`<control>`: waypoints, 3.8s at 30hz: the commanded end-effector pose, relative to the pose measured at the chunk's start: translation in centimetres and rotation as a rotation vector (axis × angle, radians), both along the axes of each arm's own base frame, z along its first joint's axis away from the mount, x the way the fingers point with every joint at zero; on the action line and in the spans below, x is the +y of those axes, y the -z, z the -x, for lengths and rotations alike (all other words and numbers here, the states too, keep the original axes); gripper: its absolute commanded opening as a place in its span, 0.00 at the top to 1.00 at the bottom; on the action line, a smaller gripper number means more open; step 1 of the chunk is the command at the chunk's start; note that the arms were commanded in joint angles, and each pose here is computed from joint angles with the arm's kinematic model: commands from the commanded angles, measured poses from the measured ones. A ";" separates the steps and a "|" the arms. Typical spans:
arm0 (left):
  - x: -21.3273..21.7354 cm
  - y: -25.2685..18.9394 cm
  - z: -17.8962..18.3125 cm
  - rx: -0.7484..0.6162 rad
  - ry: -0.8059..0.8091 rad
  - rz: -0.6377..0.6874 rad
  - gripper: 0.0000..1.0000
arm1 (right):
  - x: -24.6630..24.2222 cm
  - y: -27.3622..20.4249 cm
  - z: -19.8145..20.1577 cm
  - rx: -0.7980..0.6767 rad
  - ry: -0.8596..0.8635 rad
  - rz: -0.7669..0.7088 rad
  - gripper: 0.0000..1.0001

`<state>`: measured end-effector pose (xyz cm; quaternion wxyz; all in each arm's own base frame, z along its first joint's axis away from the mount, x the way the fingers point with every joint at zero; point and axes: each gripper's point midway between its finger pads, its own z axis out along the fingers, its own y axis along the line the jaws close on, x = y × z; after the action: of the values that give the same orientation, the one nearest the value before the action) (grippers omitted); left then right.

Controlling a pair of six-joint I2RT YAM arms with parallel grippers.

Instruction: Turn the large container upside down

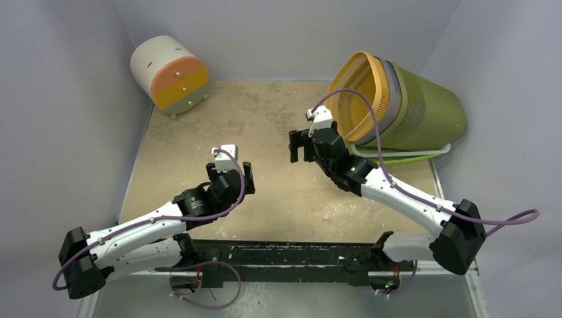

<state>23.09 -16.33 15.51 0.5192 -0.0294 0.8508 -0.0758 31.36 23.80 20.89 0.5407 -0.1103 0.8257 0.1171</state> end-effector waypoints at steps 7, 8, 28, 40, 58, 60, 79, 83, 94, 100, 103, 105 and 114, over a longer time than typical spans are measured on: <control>-0.7 0.7 0.2 0.009 0.022 0.049 0.28 | -3.2 -13.5 -2.8 -0.171 0.218 0.041 0.11; -0.8 0.8 0.2 0.011 0.028 0.055 0.28 | -4.1 -14.3 -2.9 -0.177 0.257 0.058 0.11; -2.4 3.3 0.5 0.059 0.078 0.067 0.29 | -14.1 -18.9 -5.7 -0.213 0.619 0.274 0.14; -2.9 4.5 0.4 0.075 0.089 0.066 0.29 | -15.4 -20.5 -5.0 -0.256 0.650 0.303 0.16; -2.6 5.2 0.7 0.080 0.089 0.067 0.29 | -17.8 -16.8 -8.3 -0.196 0.755 0.402 0.24; -2.5 5.3 0.8 0.082 0.088 0.066 0.29 | -17.8 -16.6 -8.5 -0.192 0.757 0.411 0.30; -1.5 5.8 1.4 0.084 0.080 0.070 0.29 | -20.4 -16.3 -7.9 -0.214 0.939 0.560 0.69; -1.1 6.0 1.6 0.087 0.074 0.065 0.29 | -20.8 -16.8 -7.9 -0.233 0.957 0.577 0.92; -1.0 6.2 1.6 0.085 0.068 0.067 0.29 | -18.6 -20.3 -7.3 -0.327 0.847 0.490 1.00; -1.3 6.5 1.5 0.088 0.073 0.074 0.29 | -14.7 -24.1 -5.4 -0.411 0.795 0.523 1.00; -1.4 6.6 1.5 0.088 0.071 0.080 0.30 | -13.8 -25.4 -5.0 -0.425 0.787 0.500 1.00; -1.4 6.6 1.6 0.086 0.071 0.086 0.30 | -13.7 -25.5 -4.9 -0.422 0.791 0.506 1.00; -0.9 6.7 1.8 0.077 0.067 0.101 0.30 | -16.0 -27.0 -2.8 -0.463 0.875 0.546 1.00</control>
<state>20.78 -17.06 7.96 0.4649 -0.0104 0.8776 -0.1162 36.90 10.54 41.50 0.5808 -0.0380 0.6976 -0.4178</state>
